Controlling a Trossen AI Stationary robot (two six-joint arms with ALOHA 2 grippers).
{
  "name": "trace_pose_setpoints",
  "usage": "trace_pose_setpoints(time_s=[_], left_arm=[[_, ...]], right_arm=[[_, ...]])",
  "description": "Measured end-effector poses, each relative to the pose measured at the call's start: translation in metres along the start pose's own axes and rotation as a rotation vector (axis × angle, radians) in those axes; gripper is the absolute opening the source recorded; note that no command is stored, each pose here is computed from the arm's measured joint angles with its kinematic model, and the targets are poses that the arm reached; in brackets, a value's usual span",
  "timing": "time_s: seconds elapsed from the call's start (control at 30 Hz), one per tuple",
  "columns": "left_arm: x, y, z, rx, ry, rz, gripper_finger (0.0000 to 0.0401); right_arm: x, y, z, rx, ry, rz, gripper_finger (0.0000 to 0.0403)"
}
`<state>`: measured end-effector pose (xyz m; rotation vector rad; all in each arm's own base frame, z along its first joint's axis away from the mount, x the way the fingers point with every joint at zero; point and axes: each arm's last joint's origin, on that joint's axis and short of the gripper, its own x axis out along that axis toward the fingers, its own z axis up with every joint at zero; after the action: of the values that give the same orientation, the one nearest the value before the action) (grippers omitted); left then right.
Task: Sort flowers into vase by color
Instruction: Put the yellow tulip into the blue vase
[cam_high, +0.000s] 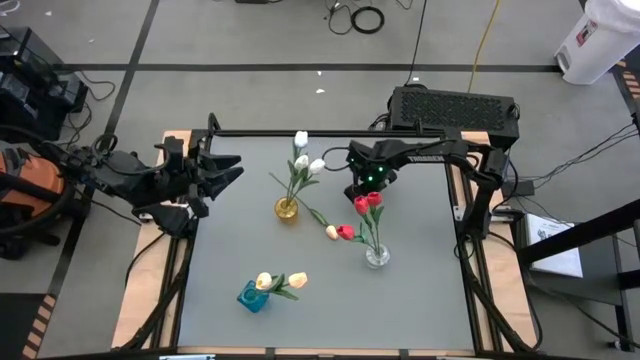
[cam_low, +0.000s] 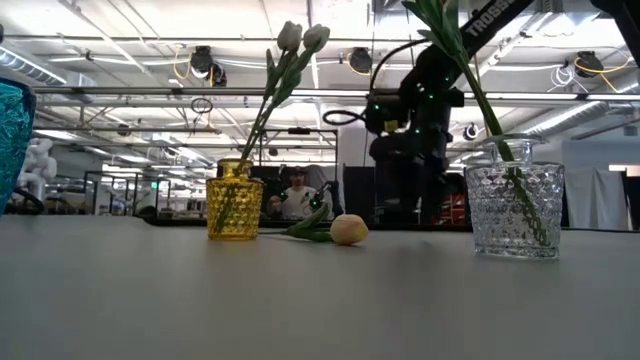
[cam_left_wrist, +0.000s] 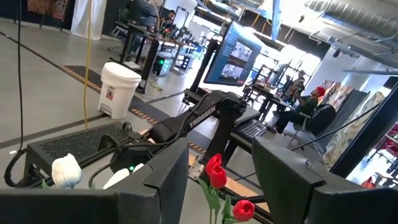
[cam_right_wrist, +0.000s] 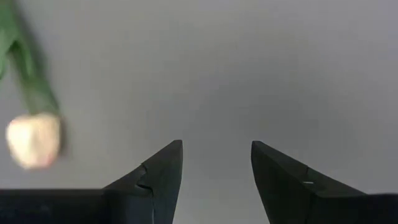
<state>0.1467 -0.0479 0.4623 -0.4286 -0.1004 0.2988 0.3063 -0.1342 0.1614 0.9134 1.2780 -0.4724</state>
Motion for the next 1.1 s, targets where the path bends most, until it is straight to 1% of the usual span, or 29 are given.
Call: trace_pose_setpoints(time_s=[0.13,0.3,0.47,0.87,1.1], left_arm=[[0.000,0.000,0.000,0.000,0.000,0.000,0.0183],[0.000,0.000,0.000,0.000,0.000,0.000,0.0183],[0.000,0.000,0.000,0.000,0.000,0.000,0.0183],[0.000,0.000,0.000,-0.001,0.000,0.000,0.0183],[0.000,0.000,0.000,-0.001,0.000,0.000,0.0183]], right_arm=[[0.003,0.008,-0.006,-0.024,0.046,0.062,0.0183],[0.008,0.025,-0.013,-0.042,0.048,0.104,0.0183],[0.011,0.040,-0.017,-0.048,0.020,0.135,0.0183],[0.016,0.055,-0.032,-0.076,0.066,0.120,0.0183],[0.020,0.067,-0.044,-0.128,0.086,0.121,0.0183]])
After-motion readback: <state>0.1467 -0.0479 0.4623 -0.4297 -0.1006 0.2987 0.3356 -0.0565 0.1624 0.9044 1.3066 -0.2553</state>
